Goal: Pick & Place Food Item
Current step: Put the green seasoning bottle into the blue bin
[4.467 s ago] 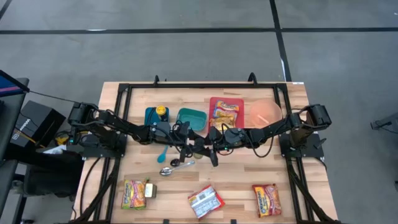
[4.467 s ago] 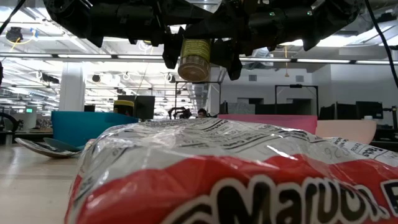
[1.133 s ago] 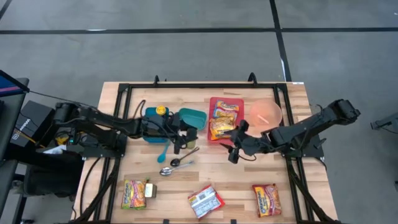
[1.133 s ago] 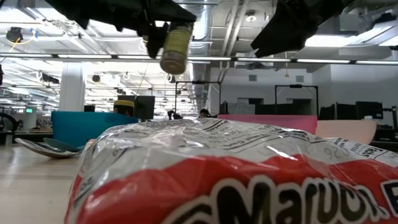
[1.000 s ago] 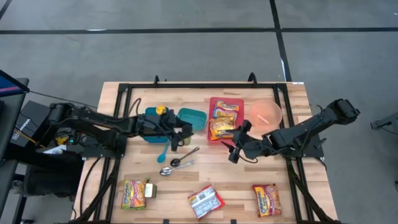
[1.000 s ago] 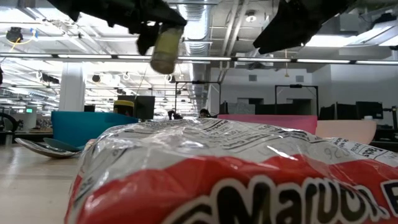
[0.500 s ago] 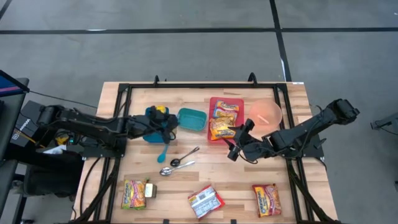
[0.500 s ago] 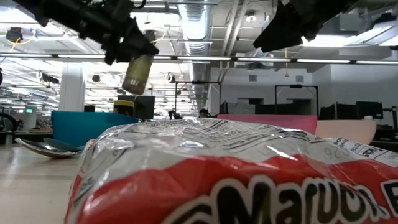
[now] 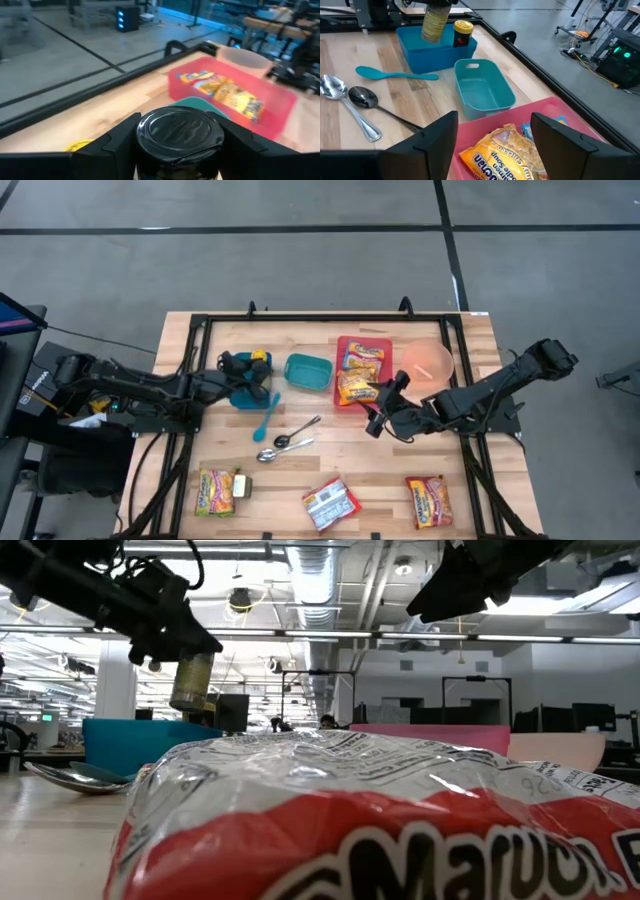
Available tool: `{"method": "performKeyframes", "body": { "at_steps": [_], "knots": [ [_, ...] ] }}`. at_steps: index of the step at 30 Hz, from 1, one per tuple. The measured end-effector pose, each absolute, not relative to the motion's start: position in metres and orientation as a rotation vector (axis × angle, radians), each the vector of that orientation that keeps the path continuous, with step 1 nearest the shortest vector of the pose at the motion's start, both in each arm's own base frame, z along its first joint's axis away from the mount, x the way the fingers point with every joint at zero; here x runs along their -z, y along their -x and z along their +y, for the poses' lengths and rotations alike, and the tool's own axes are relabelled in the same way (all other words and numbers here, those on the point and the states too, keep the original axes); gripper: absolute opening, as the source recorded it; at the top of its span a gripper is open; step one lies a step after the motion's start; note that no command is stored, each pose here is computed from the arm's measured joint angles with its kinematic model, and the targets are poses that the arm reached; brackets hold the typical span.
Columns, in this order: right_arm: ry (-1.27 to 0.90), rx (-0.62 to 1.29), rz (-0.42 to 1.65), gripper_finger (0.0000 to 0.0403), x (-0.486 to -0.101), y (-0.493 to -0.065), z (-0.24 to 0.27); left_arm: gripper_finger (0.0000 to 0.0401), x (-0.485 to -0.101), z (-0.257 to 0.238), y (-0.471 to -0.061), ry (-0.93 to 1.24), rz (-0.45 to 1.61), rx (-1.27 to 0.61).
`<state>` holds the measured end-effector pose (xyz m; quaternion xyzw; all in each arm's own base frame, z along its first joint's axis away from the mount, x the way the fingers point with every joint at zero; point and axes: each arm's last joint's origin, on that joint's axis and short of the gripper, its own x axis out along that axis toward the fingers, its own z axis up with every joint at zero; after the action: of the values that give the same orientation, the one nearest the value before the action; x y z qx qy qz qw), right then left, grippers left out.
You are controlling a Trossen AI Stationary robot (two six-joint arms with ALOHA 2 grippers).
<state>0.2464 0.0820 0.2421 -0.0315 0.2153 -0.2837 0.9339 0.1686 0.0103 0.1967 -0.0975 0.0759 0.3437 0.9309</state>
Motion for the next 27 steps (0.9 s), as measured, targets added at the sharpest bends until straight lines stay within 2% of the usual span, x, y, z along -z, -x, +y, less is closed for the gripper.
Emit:
{"method": "performKeyframes", "body": {
  "at_steps": [6, 11, 18, 23, 27],
  "knots": [
    [0.063, 0.585, 0.438, 0.0245, -0.242, -0.246, 0.082, 0.0197, -0.185, 0.012, -0.161, 0.190, 0.129, -0.778],
    [0.064, 0.585, 0.439, 0.0245, -0.242, -0.246, 0.082, 0.0209, -0.174, 0.014, -0.155, 0.169, 0.131, -0.843],
    [0.065, 0.586, 0.439, 0.0245, -0.242, -0.246, 0.082, 0.0196, -0.156, 0.015, -0.146, 0.187, 0.093, -0.845],
    [0.065, 0.586, 0.439, 0.0245, -0.242, -0.246, 0.082, 0.0213, -0.144, 0.015, -0.138, 0.194, 0.076, -0.843],
    [0.065, 0.586, 0.439, 0.0245, -0.242, -0.246, 0.082, 0.0197, -0.141, 0.015, -0.137, 0.166, 0.085, -0.838]
  ]
}}
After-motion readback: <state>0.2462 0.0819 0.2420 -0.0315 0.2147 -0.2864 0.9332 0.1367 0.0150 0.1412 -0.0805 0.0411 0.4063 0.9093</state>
